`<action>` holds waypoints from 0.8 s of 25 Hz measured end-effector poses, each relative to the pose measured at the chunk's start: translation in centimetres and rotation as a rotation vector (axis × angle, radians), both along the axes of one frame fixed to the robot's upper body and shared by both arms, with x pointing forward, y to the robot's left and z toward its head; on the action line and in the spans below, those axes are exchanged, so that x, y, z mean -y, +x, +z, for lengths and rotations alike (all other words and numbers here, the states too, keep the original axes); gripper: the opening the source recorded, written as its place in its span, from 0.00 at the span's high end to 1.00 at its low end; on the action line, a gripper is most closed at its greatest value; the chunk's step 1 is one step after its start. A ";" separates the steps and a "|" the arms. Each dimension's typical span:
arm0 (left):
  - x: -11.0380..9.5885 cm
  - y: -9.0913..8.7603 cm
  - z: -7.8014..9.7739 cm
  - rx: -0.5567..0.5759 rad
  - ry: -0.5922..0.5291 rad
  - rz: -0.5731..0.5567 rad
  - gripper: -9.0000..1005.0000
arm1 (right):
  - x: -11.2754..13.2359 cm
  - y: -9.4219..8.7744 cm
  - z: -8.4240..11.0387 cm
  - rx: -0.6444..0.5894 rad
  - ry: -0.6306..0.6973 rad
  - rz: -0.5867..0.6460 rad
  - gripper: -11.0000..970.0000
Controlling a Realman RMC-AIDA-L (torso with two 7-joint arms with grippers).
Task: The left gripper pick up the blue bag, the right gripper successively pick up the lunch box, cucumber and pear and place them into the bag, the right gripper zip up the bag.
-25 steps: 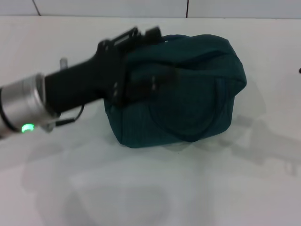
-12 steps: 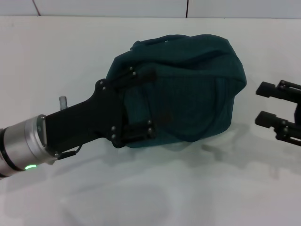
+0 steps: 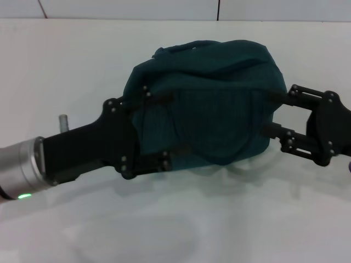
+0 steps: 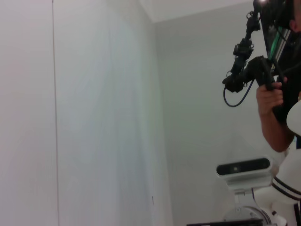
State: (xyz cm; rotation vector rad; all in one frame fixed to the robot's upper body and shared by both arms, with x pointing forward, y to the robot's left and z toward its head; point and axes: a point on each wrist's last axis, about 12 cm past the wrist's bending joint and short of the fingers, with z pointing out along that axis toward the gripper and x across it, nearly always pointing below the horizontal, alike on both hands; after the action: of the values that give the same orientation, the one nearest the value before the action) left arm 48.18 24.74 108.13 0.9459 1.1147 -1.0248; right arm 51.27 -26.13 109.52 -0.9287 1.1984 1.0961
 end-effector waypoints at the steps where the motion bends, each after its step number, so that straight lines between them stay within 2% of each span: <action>1: -0.3 0.1 0.1 0.001 0.005 0.003 0.17 | -0.1 0.1 0.0 0.002 -0.003 -0.002 0.39; 11: -2.8 1.0 0.7 -0.009 0.035 0.080 0.18 | -2.2 0.7 -0.2 0.070 -0.027 -0.019 0.39; 20: -2.9 0.7 0.4 -0.012 0.047 0.073 0.19 | -3.9 0.9 -0.5 0.084 -0.059 0.012 0.39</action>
State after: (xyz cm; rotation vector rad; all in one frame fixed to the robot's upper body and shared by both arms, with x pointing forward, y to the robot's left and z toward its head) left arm 48.85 27.67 108.56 0.9305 1.1795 -0.9493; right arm 52.18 -22.19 109.00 -1.0188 1.1625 1.0253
